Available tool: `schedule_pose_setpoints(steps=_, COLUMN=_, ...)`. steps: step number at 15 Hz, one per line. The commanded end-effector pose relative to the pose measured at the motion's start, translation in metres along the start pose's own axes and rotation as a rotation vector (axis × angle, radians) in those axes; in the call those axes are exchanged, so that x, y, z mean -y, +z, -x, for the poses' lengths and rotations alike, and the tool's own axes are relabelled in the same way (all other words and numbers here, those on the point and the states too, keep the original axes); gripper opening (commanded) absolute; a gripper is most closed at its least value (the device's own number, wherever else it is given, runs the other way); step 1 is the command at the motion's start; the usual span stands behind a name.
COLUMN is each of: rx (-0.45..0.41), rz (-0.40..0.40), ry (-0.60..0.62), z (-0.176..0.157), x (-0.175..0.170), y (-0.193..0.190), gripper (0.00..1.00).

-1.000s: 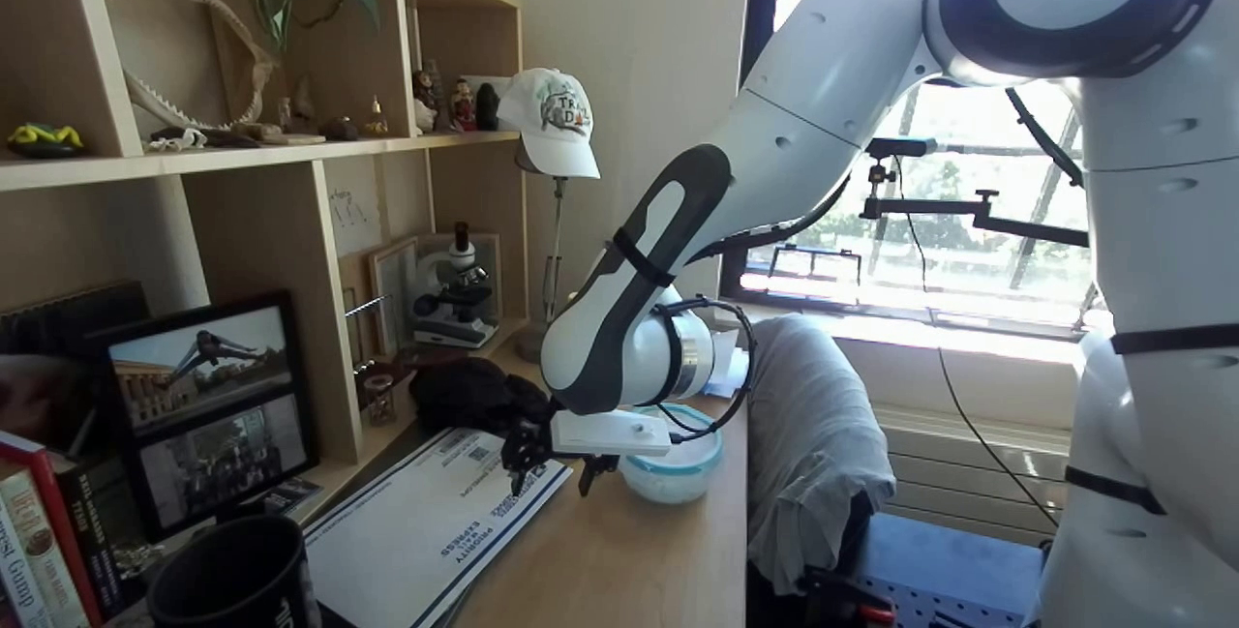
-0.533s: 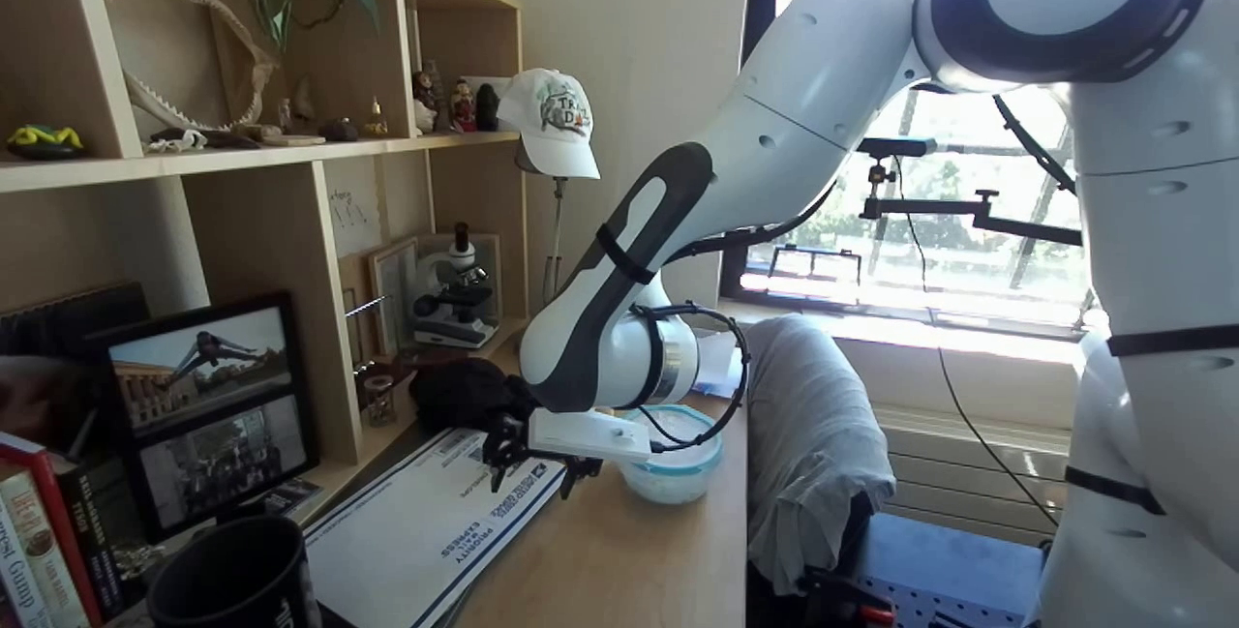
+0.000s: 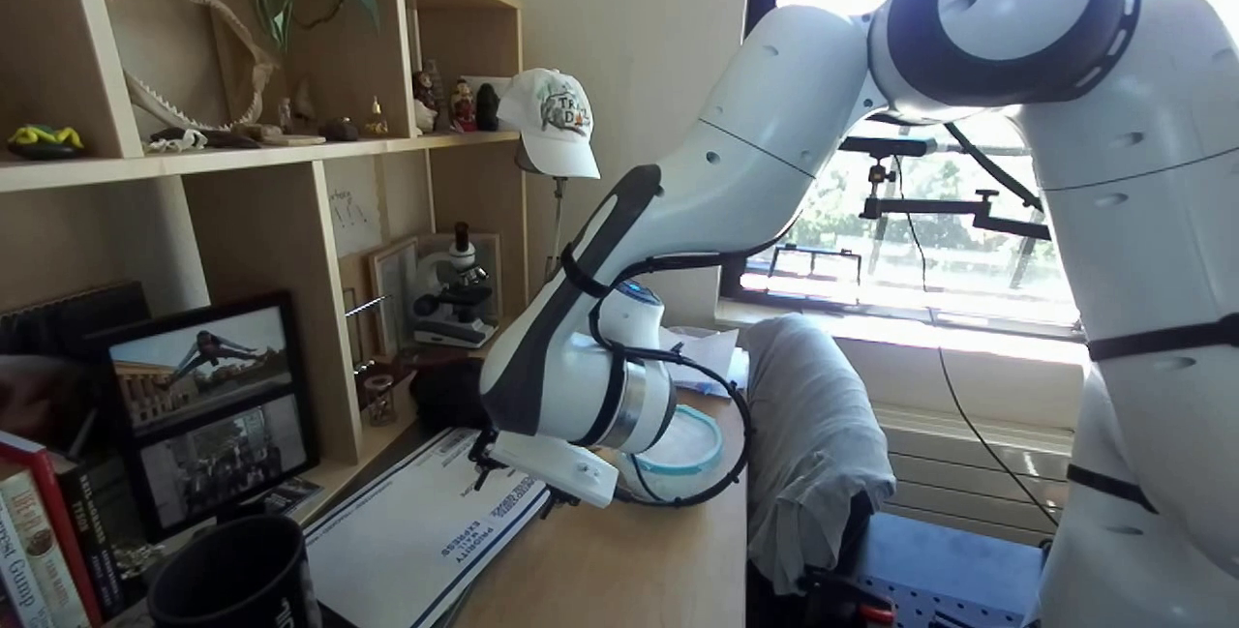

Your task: Move the black mug to the left side of the desk, move the white paper on the laptop to the front of the desk

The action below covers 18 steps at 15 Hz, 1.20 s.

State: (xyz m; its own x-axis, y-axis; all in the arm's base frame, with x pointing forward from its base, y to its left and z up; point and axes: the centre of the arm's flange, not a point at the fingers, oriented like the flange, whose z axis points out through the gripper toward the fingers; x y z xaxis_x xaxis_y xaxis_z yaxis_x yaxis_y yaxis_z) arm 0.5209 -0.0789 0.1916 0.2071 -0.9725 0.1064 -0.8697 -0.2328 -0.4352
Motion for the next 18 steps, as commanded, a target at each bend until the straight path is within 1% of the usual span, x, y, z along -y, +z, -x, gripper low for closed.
schedule_pose_setpoints(steps=1, rx=-0.080, rz=-0.083, ry=0.140, z=0.004, x=-0.010, y=0.007, gripper=1.00)
schedule_pose_setpoints(steps=5, rx=-0.166, rz=-0.132, ry=0.234, z=0.010, x=-0.011, y=-0.008, gripper=1.00)
schedule_pose_setpoints(steps=7, rx=-0.178, rz=-0.131, ry=0.287, z=0.006, x=-0.017, y=-0.009, gripper=1.00)
schedule_pose_setpoints(steps=9, rx=-0.192, rz=-0.123, ry=0.338, z=0.002, x=-0.024, y=-0.008, gripper=1.00)
schedule_pose_setpoints(steps=13, rx=-0.184, rz=-0.085, ry=0.428, z=0.001, x=-0.042, y=0.010, gripper=1.00)
schedule_pose_setpoints(steps=15, rx=-0.180, rz=-0.067, ry=0.454, z=0.003, x=-0.048, y=0.017, gripper=1.00)
schedule_pose_setpoints(steps=18, rx=-0.200, rz=-0.042, ry=0.482, z=0.002, x=-0.058, y=0.028, gripper=1.00)
